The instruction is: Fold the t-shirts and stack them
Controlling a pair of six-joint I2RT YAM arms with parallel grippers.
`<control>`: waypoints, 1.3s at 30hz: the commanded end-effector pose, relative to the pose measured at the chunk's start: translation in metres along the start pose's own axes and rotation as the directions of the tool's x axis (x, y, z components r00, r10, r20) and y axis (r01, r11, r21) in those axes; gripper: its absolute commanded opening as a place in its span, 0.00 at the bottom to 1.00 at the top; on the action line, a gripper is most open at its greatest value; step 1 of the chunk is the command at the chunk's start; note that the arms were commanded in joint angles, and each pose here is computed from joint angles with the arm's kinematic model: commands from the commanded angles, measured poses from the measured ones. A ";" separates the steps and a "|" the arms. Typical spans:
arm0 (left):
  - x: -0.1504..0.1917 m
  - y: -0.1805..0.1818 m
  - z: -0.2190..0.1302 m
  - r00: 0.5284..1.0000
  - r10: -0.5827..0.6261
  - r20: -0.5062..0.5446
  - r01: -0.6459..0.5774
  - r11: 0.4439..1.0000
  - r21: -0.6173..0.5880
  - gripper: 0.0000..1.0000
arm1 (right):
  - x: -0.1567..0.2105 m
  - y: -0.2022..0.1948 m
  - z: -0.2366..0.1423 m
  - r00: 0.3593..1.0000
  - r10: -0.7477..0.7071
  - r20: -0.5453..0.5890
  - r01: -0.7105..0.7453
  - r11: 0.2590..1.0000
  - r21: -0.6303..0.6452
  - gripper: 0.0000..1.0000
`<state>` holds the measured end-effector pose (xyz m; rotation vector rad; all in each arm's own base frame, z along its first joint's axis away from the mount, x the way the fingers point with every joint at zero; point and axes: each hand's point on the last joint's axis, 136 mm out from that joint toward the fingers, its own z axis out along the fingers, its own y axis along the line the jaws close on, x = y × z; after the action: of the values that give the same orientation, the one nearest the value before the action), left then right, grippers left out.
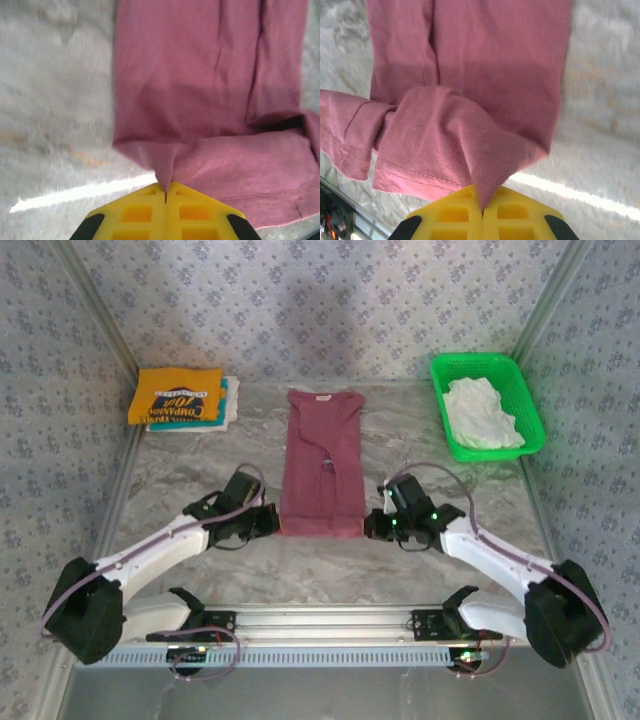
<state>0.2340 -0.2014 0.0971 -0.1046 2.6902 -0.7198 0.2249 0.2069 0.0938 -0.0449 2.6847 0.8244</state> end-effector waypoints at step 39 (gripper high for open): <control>-0.177 -0.002 0.075 0.988 0.146 0.041 -0.146 0.989 -0.007 0.00 | -0.191 -0.009 0.062 0.990 -0.088 0.112 0.080 0.994 0.075 0.00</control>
<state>0.4127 -0.2074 0.0852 0.0476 2.6579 -0.6435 0.4127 0.2193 0.0934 -0.0678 2.6097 0.6729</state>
